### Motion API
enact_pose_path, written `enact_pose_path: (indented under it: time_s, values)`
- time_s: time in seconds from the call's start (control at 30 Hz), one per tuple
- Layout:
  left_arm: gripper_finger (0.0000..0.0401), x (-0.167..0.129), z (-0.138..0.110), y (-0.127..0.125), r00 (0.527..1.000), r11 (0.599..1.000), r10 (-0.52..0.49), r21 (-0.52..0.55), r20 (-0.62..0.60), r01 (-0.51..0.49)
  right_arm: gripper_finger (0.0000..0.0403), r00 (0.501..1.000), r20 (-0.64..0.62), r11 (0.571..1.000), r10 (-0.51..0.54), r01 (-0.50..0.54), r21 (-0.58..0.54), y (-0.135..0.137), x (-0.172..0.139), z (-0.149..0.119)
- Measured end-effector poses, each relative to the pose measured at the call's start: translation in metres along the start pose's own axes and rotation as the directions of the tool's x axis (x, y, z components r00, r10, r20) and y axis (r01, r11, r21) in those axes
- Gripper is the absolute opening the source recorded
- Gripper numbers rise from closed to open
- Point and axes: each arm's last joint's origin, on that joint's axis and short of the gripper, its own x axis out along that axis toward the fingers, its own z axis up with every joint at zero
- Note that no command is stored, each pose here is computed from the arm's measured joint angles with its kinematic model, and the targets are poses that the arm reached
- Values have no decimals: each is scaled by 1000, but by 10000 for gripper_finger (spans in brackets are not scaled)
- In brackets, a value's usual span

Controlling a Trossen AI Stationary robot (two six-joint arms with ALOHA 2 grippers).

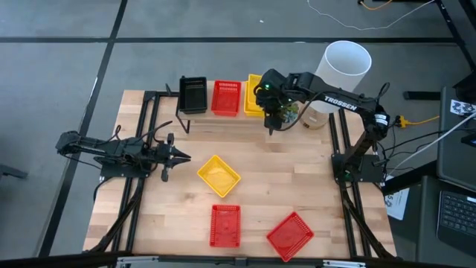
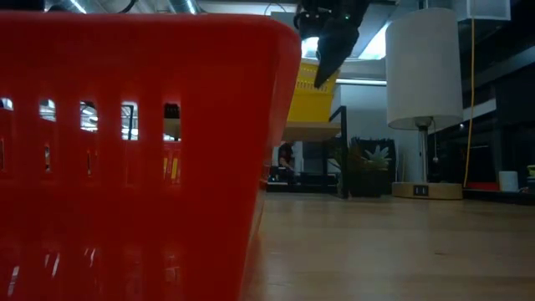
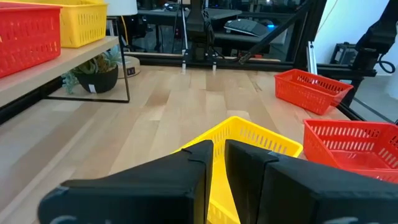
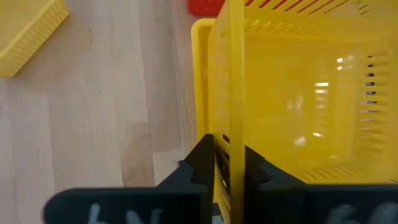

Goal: Stack baskets on shelf by color
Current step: Stack the right yellow bin on the other yellow bin on the shelf, then stack the yellow bin on the other yellow bin on the shelf

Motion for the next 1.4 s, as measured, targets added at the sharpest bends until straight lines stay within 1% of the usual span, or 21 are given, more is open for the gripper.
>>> enact_pose_path:
  time_s: [0.2, 0.43, 0.57, 0.67, 0.7, 0.77, 0.83, 0.87, 0.93, 0.97, 1.0, 1.07, 1.17, 1.23, 1.33, 1.4]
  values:
    - [34, 0, 0, 0, 1000, 1000, 1, -1, -1, -1, 77, 1000, 10, 1000, -3, 4, -19, 0, 0, 1]
    - [36, 0, 0, 0, 1000, 1000, 3, -1, -1, -3, 137, 999, 37, 1000, -10, 11, -14, 0, 0, 4]
    - [33, 0, 0, 0, 1000, 1000, 3, 0, -2, -3, 157, 997, 83, 1000, -4, 4, -1, 3, -12, 11]
    - [33, 0, 0, 0, 1000, 1000, 3, 0, -2, -3, 160, 994, 110, 996, 25, -35, 82, 10, -23, 17]
    - [32, 0, 0, 0, 1000, 1000, 4, -1, -2, -4, 161, 990, 126, 992, 68, -81, 101, 15, -25, 19]
    - [32, 0, 0, 0, 1000, 1000, 4, -1, -2, -4, 161, 967, 149, 971, 209, -224, 88, 29, -26, 21]
    - [32, 0, 0, 0, 1000, 1000, 4, -1, -2, -4, 160, 910, 159, 919, 382, -392, 35, 49, -24, 23]
    - [32, 0, 0, 0, 1000, 1000, 4, -1, -2, -4, 159, 878, 158, 889, 451, -458, 6, 58, -22, 24]
    - [32, 0, 0, 0, 1000, 1000, 4, -1, -3, -4, 157, 832, 147, 844, 535, -534, -47, 80, -13, 24]
    - [32, 0, 0, 0, 1000, 1000, 4, -1, -2, -4, 156, 823, 134, 834, 552, -548, -68, 90, -8, 23]
    - [32, 0, 0, 0, 1000, 1000, 4, -1, -2, -4, 155, 819, 130, 829, 559, -551, -92, 101, -2, 23]
    - [32, 0, 0, 0, 1000, 1000, 4, -1, -3, -4, 155, 817, 163, 832, 553, -532, -157, 122, 11, 25]
    - [32, 0, 0, 0, 1000, 1000, 4, -2, -3, -4, 155, 817, 244, 848, 522, -468, -248, 153, 32, 25]
    - [32, 0, 0, 0, 1000, 1000, 4, -4, -3, -4, 155, 806, 312, 855, 503, -413, -313, 171, 42, 24]
    - [32, 0, 0, 0, 1000, 1000, 4, -6, -3, -4, 155, 803, 390, 872, 451, -304, -383, 189, 55, 18]
    - [32, 0, 0, 0, 1000, 1000, 4, -6, -3, -4, 155, 797, 421, 876, 433, -261, -406, 197, 66, 15]
